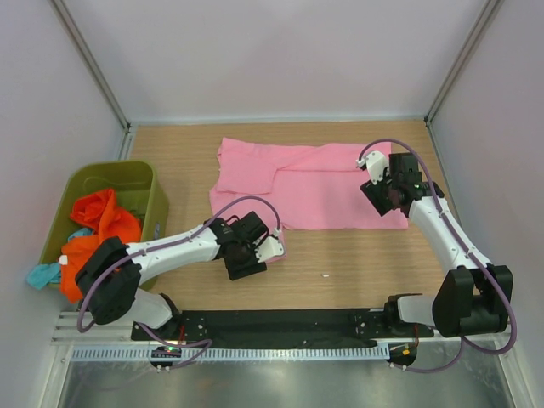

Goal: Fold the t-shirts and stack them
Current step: Fold the tshirt

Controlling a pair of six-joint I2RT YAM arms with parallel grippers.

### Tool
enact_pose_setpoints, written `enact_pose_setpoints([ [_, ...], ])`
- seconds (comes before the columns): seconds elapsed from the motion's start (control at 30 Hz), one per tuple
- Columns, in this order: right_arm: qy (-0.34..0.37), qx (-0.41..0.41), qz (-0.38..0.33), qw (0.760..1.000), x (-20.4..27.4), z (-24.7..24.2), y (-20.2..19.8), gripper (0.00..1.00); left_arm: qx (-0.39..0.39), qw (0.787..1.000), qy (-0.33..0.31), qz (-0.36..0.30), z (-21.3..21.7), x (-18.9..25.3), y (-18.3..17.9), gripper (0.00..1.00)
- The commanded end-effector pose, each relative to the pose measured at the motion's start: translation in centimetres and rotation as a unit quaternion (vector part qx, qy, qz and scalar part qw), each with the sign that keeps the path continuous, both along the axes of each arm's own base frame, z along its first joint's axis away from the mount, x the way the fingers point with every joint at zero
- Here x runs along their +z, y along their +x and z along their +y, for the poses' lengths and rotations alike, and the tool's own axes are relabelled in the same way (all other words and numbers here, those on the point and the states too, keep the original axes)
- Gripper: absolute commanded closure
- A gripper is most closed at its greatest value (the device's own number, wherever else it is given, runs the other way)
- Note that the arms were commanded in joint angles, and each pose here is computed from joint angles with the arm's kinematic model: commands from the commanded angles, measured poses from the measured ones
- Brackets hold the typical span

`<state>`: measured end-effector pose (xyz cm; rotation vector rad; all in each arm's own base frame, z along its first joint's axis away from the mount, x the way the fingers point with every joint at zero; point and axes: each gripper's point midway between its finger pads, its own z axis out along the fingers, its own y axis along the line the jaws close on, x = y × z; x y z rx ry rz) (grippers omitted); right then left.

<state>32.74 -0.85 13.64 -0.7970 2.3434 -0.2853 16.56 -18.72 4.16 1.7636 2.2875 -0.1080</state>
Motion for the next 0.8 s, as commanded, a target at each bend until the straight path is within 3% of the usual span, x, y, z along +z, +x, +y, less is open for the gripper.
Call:
enact_pose_setpoints([
  [0.0,-0.003,-0.009,-0.026,1.000,1.5,-0.4,0.4,0.33,0.004,1.000,-0.012,0.012,-0.7,0.1,-0.3,0.39],
  [0.23,-0.008,-0.010,-0.021,1.000,1.3,-0.5,0.1,0.33,0.019,0.999,-0.007,0.048,-0.8,-1.7,-1.3,0.43],
  [0.57,-0.003,-0.012,-0.020,1.000,1.0,-0.4,0.3,0.33,0.035,0.998,0.019,0.049,0.5,-3.4,-1.1,0.44],
  [0.77,-0.004,-0.012,-0.019,1.000,0.9,-0.4,0.3,0.33,0.038,0.997,0.024,0.055,0.8,-4.0,-1.0,0.51],
])
